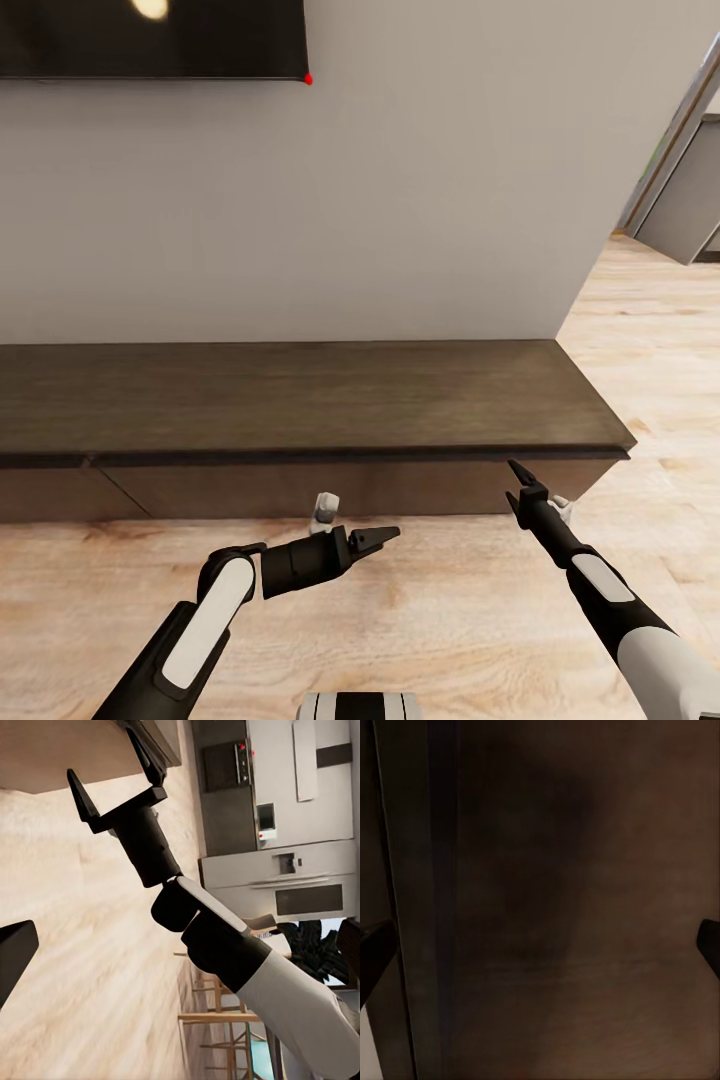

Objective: Place each of the two pumpkins and all three candles from the living room inside a cabinet in the living room (use any cabinet), then make sure every cabinet is closed, and position the cauldron so it is next to a table in the living room.

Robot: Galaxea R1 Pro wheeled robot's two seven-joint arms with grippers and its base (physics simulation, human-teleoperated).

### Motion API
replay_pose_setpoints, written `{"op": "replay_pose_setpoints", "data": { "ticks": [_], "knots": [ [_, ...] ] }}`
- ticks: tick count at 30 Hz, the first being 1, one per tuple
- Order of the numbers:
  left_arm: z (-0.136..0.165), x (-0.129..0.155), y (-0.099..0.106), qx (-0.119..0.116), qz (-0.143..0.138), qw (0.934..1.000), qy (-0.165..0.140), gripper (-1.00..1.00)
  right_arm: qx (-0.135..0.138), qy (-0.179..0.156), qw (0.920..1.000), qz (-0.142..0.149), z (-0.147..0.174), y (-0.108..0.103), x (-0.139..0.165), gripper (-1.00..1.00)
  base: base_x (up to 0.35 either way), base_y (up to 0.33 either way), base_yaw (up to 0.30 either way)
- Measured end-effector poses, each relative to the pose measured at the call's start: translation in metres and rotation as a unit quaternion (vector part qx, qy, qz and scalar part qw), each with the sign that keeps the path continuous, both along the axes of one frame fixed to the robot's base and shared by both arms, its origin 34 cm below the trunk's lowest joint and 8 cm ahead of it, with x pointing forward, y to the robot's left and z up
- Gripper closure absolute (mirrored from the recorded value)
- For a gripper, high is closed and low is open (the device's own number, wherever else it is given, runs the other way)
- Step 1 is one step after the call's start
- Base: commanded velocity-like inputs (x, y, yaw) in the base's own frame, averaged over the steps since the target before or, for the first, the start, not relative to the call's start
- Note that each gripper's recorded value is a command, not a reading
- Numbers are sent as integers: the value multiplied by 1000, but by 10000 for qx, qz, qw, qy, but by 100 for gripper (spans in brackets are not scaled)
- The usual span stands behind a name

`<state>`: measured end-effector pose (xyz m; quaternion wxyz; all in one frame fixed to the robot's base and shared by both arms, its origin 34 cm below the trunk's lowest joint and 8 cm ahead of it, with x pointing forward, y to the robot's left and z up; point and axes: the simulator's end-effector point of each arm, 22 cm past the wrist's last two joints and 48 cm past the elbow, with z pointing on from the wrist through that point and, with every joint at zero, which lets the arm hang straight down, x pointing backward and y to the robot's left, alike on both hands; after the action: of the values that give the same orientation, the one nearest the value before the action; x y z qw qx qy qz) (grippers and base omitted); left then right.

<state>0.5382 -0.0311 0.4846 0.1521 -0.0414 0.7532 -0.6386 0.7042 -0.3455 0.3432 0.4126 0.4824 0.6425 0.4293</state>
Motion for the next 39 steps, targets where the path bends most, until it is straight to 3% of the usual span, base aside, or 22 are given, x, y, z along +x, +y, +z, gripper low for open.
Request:
{"op": "replay_pose_setpoints", "data": {
  "ticks": [27, 28, 39],
  "knots": [
    [-1, 0, 0, 2, 8, 10000, 15, -100, -13, -3, 10000, -8, 0, -1, 0, -100, 34, 0, 0],
    [-1, 0, 0, 0, 9, 10000, 16, -100, -16, -6, 10000, -3, 0, -1, 0, 100, 0, 0, 0],
    [-1, 0, 1, 4, 16, 10000, 16, -100, 3, -8, 10000, -6, 1, 0, 1, 100, 0, 0, 0]
  ]
}}
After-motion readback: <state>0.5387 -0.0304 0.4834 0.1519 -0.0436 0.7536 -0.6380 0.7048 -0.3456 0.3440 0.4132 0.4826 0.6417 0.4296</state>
